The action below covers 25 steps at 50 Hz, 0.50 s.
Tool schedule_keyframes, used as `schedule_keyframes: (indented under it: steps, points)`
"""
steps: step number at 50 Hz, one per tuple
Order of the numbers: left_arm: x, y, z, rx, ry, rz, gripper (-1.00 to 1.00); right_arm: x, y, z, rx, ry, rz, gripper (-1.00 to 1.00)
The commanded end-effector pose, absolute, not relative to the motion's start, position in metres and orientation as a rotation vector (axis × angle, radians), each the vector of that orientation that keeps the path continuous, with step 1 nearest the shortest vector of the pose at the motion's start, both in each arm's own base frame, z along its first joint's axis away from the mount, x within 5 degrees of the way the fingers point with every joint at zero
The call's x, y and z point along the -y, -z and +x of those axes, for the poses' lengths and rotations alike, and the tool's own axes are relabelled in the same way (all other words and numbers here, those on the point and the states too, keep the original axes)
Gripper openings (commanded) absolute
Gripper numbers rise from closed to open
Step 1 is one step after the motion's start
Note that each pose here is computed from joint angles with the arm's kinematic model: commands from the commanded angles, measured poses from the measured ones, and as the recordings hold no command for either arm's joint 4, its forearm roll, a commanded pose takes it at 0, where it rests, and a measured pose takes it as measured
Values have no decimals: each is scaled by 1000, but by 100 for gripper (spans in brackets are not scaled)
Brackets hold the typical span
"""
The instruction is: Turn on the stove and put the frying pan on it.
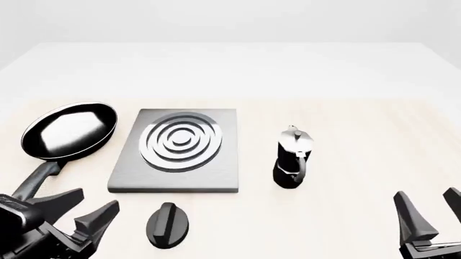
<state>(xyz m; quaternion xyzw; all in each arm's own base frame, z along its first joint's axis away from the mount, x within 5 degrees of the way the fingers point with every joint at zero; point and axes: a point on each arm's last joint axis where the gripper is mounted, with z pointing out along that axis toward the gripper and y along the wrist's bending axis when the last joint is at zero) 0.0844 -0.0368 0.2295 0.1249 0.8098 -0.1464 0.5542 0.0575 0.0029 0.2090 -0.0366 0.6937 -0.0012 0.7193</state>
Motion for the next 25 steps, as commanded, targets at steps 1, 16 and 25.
schedule_keyframes:
  steps: [1,16,25]
  points:
    - [49,-215,89,-2010,406,375,100,-3,-209,57,-1534,-2,-81,100]
    - [59,-190,95,-2057,422,431,100,-4,-209,57,-1536,-16,-86,100]
    - [68,-177,101,-2084,453,448,100,-3,-209,57,-1536,-20,-73,100]
